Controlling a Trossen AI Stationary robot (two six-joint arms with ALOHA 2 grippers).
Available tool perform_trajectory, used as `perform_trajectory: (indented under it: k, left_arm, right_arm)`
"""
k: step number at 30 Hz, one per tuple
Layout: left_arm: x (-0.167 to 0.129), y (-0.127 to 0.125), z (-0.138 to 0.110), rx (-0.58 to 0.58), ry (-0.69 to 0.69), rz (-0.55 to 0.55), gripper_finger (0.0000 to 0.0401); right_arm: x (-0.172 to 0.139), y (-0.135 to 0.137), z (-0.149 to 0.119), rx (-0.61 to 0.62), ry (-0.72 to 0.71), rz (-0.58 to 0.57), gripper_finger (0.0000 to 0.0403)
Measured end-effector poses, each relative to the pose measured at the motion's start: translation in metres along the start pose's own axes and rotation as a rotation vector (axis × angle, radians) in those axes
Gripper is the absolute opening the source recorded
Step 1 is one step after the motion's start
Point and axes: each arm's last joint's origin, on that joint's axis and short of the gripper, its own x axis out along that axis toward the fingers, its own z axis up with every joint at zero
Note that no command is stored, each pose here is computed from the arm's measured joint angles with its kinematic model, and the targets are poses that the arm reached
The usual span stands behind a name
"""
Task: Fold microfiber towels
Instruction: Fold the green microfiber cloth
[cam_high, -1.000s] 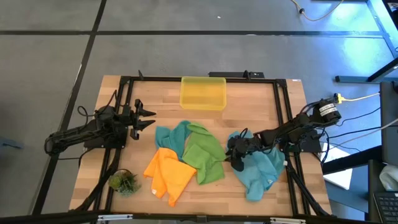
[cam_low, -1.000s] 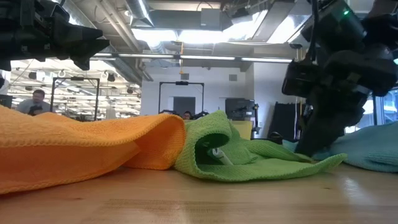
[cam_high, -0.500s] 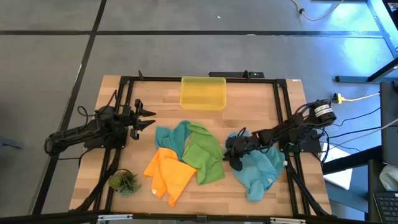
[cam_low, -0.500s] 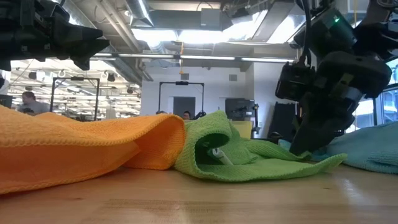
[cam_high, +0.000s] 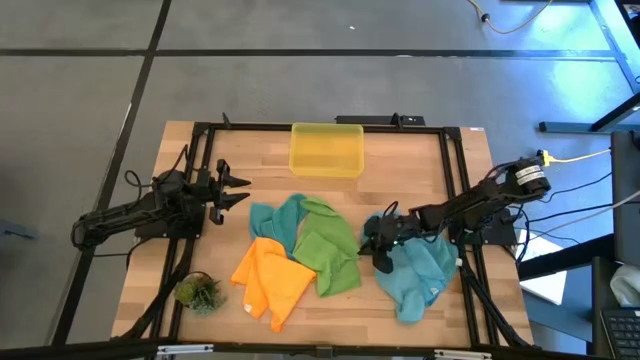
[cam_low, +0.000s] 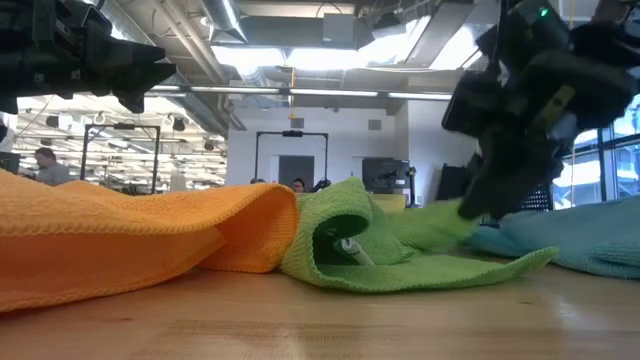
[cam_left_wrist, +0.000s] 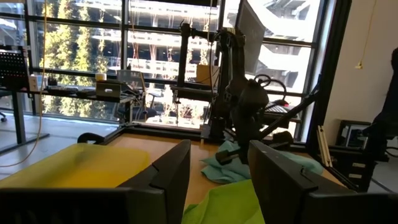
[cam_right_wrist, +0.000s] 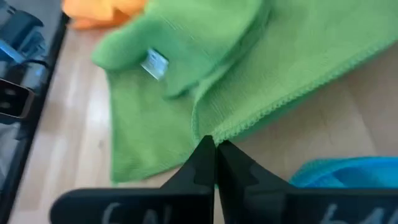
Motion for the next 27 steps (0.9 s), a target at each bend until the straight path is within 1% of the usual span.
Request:
perform_trajectory:
  k: [4, 8, 11, 13, 16, 18, 19, 21, 22, 25, 27]
  left_arm:
    - [0.0, 0.0, 0.0, -0.001, 0.0, 0.0, 0.0153]
    - [0.0, 0.0, 0.0, 0.0, -0.004, -0.001, 0.0153]
    - [0.0, -0.001, 0.001, -0.048, -0.005, -0.02, 0.0153]
    - [0.0, -0.001, 0.004, -0.073, -0.041, -0.03, 0.0153]
    - [-0.003, -0.005, 0.023, -0.061, -0.217, -0.075, 0.0153]
    - [-0.006, -0.01, 0.041, -0.022, -0.313, -0.142, 0.0153]
    - [-0.009, -0.014, 0.052, 0.004, -0.339, -0.19, 0.0153]
    - [-0.012, -0.02, 0.068, 0.051, -0.339, -0.27, 0.0153]
    - [-0.011, -0.021, 0.074, 0.052, -0.316, -0.287, 0.0153]
    - [-0.004, -0.021, 0.084, -0.015, -0.215, -0.28, 0.0153]
    - [0.002, -0.022, 0.091, -0.043, -0.197, -0.318, 0.0153]
  right_arm:
    - [-0.011, 0.004, 0.006, -0.009, -0.038, -0.019, 0.0004]
    - [-0.016, 0.005, 0.01, -0.033, -0.071, -0.046, 0.0004]
    - [-0.016, 0.005, 0.011, -0.066, -0.081, -0.046, 0.0004]
    - [-0.016, 0.005, 0.011, -0.076, -0.087, -0.056, 0.0004]
    - [-0.016, 0.005, 0.011, -0.082, -0.092, -0.063, 0.0006]
    - [-0.016, 0.005, 0.012, -0.084, -0.101, -0.069, 0.0007]
    - [-0.017, 0.005, 0.012, -0.084, -0.105, -0.073, 0.0007]
    - [-0.017, 0.005, 0.012, -0.084, -0.112, -0.077, 0.0007]
    - [-0.017, 0.006, 0.013, -0.084, -0.12, -0.073, 0.0007]
    - [-0.017, 0.007, 0.016, -0.086, -0.144, -0.06, 0.0008]
    - [-0.019, 0.008, 0.017, -0.086, -0.154, -0.055, 0.0008]
